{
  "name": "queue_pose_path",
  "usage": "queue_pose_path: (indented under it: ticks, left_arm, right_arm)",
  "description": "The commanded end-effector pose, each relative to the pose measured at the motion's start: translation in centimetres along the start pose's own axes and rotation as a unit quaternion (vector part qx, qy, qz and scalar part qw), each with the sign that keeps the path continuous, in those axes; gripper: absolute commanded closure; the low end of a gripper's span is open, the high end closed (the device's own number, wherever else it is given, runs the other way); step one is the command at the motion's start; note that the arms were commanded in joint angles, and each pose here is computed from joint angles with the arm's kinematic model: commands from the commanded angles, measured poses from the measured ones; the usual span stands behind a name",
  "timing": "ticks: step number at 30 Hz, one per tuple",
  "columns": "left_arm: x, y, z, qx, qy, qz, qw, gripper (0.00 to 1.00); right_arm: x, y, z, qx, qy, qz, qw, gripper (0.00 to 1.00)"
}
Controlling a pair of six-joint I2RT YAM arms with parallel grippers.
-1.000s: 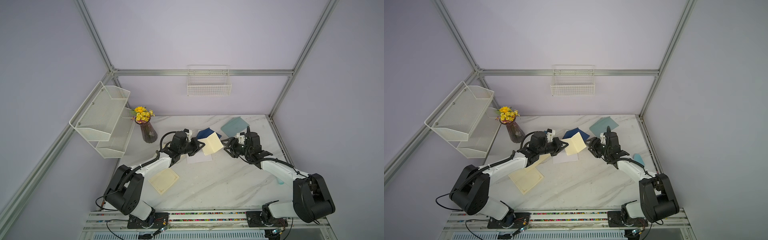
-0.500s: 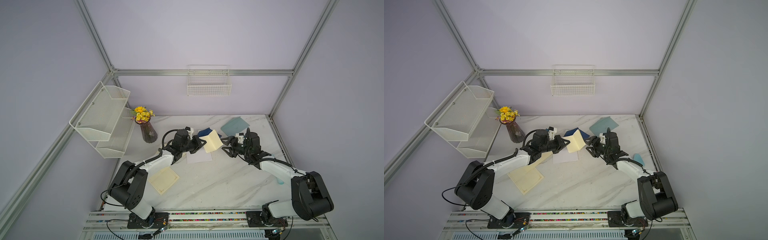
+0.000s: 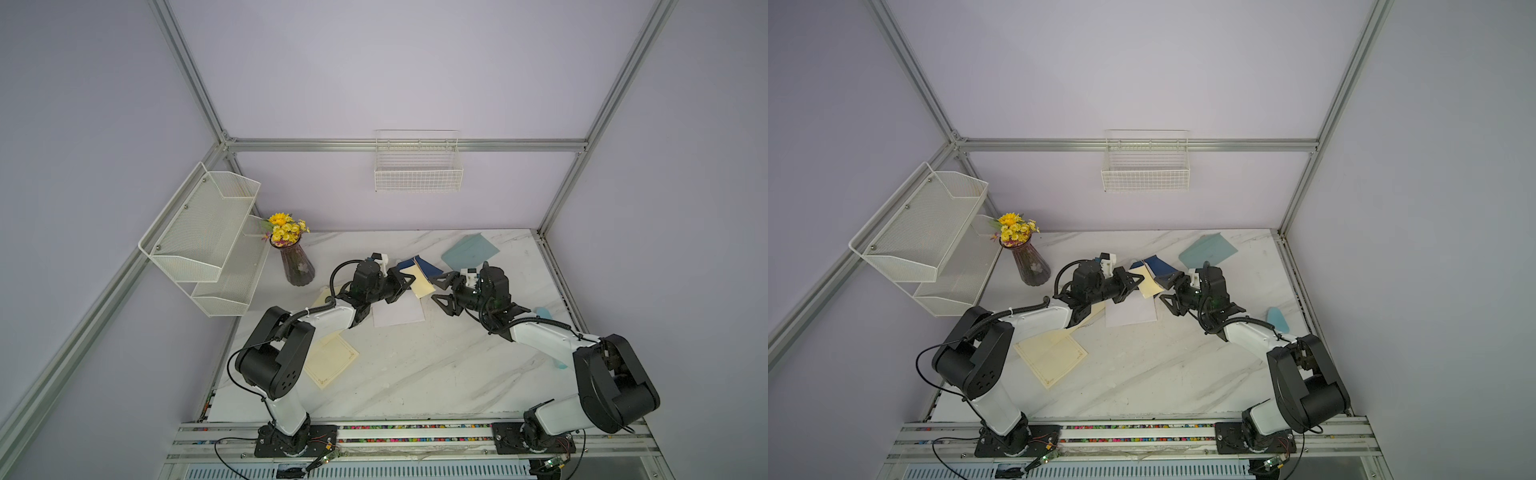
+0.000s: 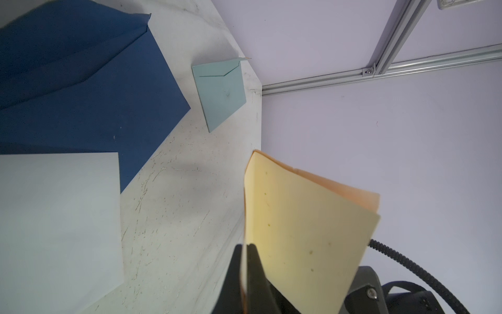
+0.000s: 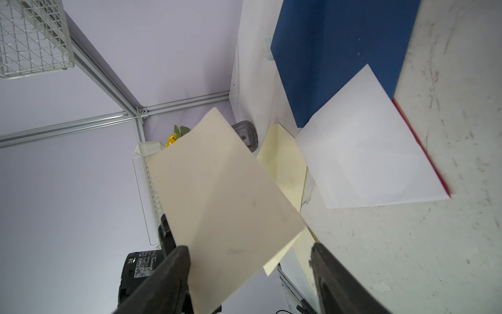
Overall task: Fold the letter paper in half and place it into the envelope
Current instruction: Fold the letter paper.
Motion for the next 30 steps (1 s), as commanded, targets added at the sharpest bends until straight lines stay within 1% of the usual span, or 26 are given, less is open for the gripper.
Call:
queue_pose_path:
  ticks: [1, 7, 10, 18, 21, 25, 26, 27, 28, 29, 30]
  left_arm:
    - [0.1, -2.4, -1.5, 0.006, -0.032, 0.05, 0.998, 1.0]
    - [0.2, -2.3, -1.1, 0.04, -0.047, 0.075, 0.995, 1.0]
    - [0.0, -2.4, -0.7, 0.042, -0.046, 0.079, 0.995, 1.0]
    - [-0.5, -2.5, -0.4, 0.041, -0.046, 0.082, 0.995, 1.0]
    - [-0.6, -2.7, -0.4, 0.041, -0.045, 0.087, 0.994, 1.0]
    - [-0.7, -2.6, -0.2, 0.04, -0.04, 0.086, 0.995, 1.0]
    - [-0.7, -2.6, -0.2, 0.039, -0.039, 0.086, 0.995, 0.96]
    - [-0.6, -2.7, -0.1, 0.037, -0.036, 0.086, 0.995, 0.88]
    - [-0.6, -2.6, 0.1, 0.034, -0.032, 0.084, 0.995, 0.68]
    - [-0.4, -2.4, 0.2, 0.03, -0.026, 0.078, 0.996, 0.41]
    - [-0.2, -2.2, 0.3, 0.023, -0.022, 0.069, 0.997, 0.27]
  right_arm:
    - [-0.2, 0.5, -0.7, -0.011, -0.019, -0.025, 0.999, 0.26]
    - [-0.5, 0.8, -1.3, -0.026, -0.04, -0.066, 0.997, 0.28]
    - [-0.7, 1.1, -1.2, -0.025, -0.04, -0.073, 0.996, 0.33]
    - [-1.4, 1.7, -0.2, -0.025, -0.034, -0.085, 0.995, 0.41]
    - [-1.3, 1.5, -0.3, -0.028, -0.04, -0.083, 0.995, 0.48]
    - [-1.5, 1.6, -0.3, -0.027, -0.039, -0.083, 0.995, 0.62]
    - [-1.6, 1.6, -0.3, -0.026, -0.038, -0.082, 0.996, 0.67]
    - [-1.6, 1.5, -0.3, -0.025, -0.038, -0.079, 0.996, 0.72]
    - [-1.5, 1.5, -0.2, -0.022, -0.037, -0.077, 0.996, 0.78]
    - [-1.4, 1.5, -0.2, -0.021, -0.037, -0.073, 0.996, 0.83]
    - [-1.2, 1.4, -0.3, -0.018, -0.038, -0.069, 0.997, 0.86]
Point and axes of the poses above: each gripper's point midway between its finger pads, its own x axis back along the fingers, its own y axis along the line the jaws close on, z = x × y, the point moved 1 cm from there along x, back along the fingers, and after that the axes turned 1 degree about -x, right-handed, at the moved point
